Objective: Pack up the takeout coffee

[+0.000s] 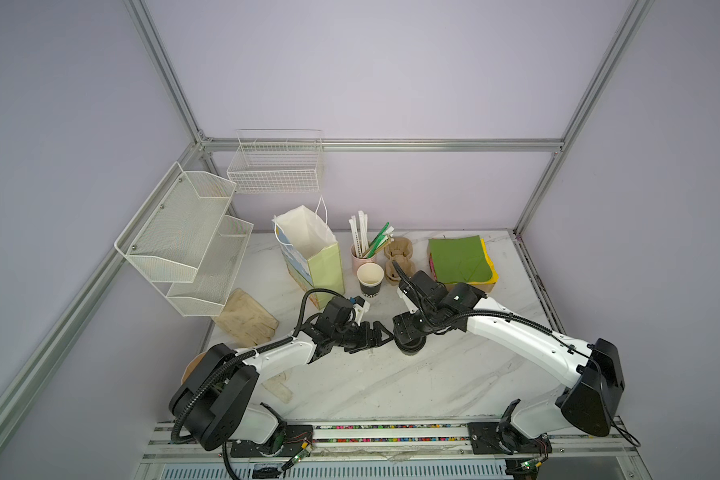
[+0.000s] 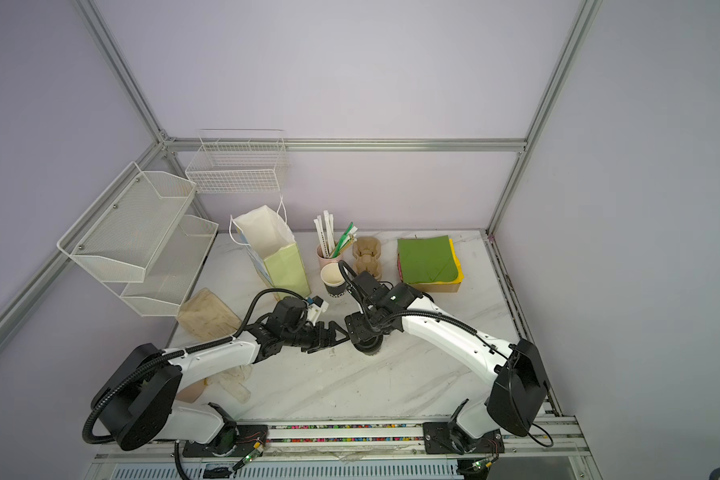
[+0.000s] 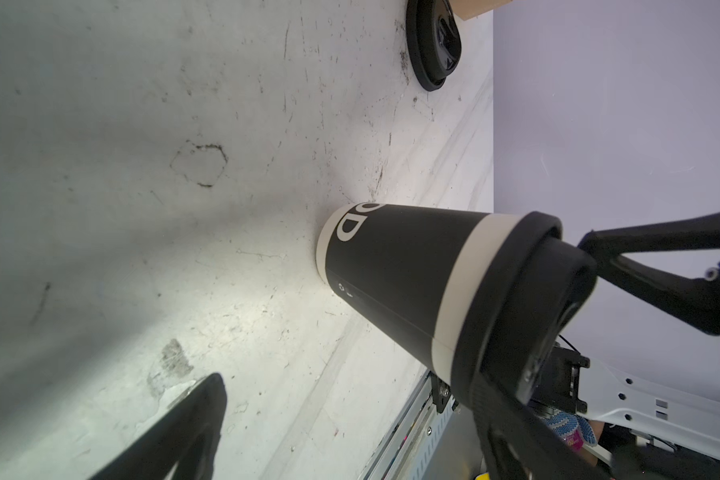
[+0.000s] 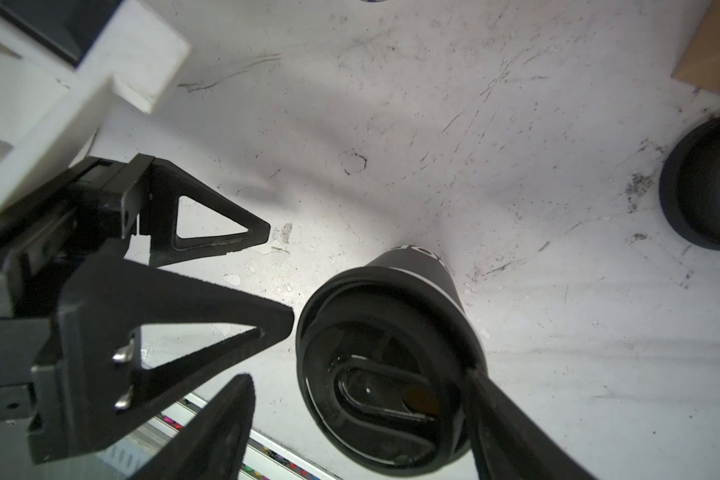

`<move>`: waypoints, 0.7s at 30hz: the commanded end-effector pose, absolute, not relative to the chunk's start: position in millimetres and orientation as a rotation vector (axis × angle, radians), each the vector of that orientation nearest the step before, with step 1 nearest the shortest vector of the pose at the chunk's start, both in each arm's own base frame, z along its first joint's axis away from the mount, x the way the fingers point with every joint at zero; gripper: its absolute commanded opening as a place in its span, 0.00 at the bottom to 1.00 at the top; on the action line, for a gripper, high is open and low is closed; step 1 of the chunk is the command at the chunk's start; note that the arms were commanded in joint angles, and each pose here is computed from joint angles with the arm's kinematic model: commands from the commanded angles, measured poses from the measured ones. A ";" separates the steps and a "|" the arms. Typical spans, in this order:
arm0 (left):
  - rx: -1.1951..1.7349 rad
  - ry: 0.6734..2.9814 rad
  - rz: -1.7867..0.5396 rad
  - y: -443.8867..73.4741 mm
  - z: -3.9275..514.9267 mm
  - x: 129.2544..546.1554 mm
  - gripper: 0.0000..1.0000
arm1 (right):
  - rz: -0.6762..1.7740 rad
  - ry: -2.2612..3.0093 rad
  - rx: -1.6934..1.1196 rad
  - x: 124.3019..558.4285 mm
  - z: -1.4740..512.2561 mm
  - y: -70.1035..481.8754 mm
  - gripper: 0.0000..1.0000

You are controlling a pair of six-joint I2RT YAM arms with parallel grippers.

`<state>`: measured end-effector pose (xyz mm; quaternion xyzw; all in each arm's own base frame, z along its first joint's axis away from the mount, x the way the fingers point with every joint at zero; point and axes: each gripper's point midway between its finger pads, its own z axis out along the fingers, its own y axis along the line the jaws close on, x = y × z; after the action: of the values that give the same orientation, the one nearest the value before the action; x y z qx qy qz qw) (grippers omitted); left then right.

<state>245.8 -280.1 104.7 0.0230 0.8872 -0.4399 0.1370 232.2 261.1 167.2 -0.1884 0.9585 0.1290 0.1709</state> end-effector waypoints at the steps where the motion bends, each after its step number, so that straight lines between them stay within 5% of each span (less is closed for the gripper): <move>1: 0.155 2.405 -1.326 -296.0 162.0 264.6 0.93 | 0.370 2.699 -0.509 235.0 174.1 257.5 0.82; 21: 0.175 2.384 -1.327 -303.8 182.1 264.0 0.95 | 0.371 2.687 -0.439 243.5 178.1 241.8 0.82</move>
<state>248.4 -289.4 129.1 0.0353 0.8810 -0.4470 0.1510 242.8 247.7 167.9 -0.1646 0.9613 0.1285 0.1798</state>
